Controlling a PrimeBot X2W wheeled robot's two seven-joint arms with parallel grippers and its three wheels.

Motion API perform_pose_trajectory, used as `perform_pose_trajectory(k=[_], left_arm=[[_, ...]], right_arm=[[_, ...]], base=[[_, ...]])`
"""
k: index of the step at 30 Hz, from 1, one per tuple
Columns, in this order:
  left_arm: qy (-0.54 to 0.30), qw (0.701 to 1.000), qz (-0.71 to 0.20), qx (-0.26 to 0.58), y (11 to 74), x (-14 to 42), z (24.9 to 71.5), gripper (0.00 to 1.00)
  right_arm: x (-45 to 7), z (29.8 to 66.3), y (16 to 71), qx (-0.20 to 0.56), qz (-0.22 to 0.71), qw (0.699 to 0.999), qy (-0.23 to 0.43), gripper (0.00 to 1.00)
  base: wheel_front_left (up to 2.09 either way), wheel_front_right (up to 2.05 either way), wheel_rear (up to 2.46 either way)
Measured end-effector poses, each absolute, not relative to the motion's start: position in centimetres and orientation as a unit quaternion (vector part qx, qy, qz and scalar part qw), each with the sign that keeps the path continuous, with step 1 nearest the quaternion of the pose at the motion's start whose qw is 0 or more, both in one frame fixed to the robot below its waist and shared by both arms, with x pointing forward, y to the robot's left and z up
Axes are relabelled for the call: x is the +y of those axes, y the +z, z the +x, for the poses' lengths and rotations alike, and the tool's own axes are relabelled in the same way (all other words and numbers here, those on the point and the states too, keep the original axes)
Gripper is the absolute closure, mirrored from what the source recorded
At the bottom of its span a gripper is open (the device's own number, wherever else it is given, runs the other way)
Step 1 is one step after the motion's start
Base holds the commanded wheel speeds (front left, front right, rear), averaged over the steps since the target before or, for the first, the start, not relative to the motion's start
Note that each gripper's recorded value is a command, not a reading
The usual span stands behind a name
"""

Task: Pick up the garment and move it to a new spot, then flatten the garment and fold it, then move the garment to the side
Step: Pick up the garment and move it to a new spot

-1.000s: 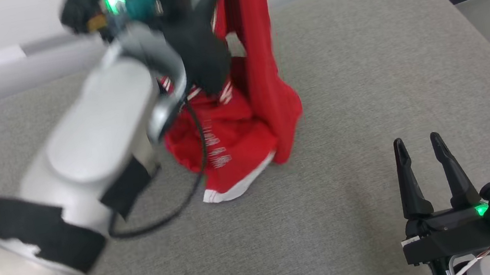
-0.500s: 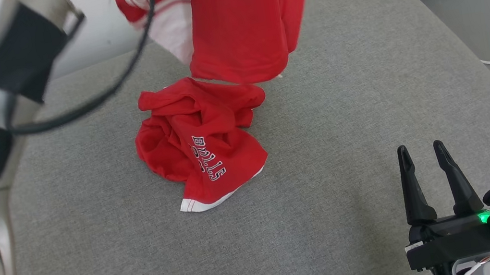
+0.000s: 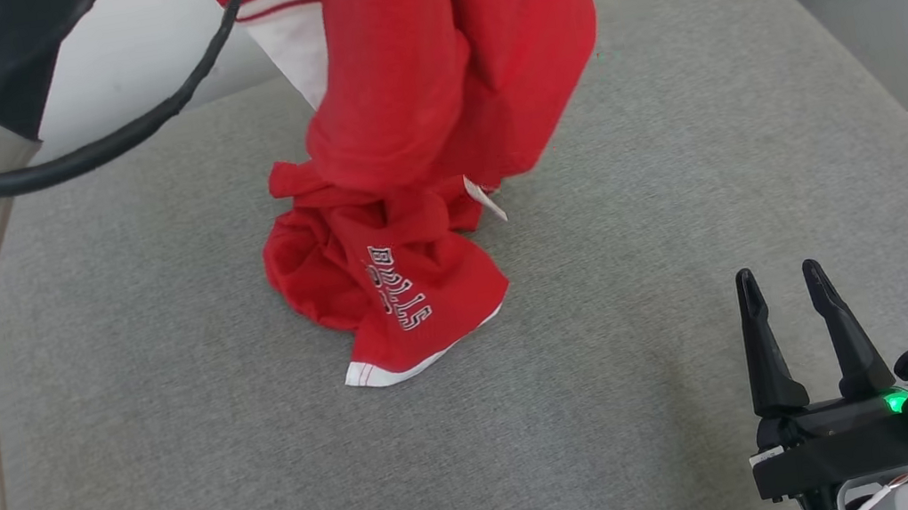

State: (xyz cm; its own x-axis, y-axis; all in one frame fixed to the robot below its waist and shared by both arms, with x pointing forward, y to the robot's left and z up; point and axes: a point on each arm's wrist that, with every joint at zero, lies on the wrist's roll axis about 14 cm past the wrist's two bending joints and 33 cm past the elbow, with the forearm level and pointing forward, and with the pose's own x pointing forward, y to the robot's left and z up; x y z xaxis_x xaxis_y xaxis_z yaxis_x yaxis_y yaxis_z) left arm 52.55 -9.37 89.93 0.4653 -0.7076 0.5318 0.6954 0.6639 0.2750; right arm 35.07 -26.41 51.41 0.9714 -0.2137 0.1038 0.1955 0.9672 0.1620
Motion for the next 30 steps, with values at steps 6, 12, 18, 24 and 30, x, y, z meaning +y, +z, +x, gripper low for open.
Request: perform_pose_trajectory(k=[6,12,18,24,30], left_arm=[[-0.390,0.864,0.010,-0.317,89.9,-7.2,53.4,1.00],[-0.337,0.886,0.019,-0.317,89.7,-2.0,55.3,1.00],[-0.272,0.907,0.018,-0.320,89.1,4.7,56.6,1.00],[-0.189,0.934,0.030,-0.301,86.4,12.8,57.6,1.00],[-0.103,0.954,0.041,-0.280,83.8,21.2,56.9,1.00]], right_arm=[[-25.2,36.4,51.5,-0.061,0.068,0.993,-0.081,0.00],[-23.1,38.7,52.2,-0.073,0.052,0.995,-0.043,0.00],[-19.5,41.5,52.5,-0.083,0.036,0.996,0.012,0.00],[-15.3,44.0,52.6,-0.093,0.022,0.992,0.079,0.00],[-10.8,45.8,52.8,-0.110,0.011,0.982,0.155,0.00]], base=[[0.00,0.00,0.00],[0.00,0.00,0.00],[0.00,0.00,0.00],[0.00,0.00,0.00],[0.00,0.00,0.00]])
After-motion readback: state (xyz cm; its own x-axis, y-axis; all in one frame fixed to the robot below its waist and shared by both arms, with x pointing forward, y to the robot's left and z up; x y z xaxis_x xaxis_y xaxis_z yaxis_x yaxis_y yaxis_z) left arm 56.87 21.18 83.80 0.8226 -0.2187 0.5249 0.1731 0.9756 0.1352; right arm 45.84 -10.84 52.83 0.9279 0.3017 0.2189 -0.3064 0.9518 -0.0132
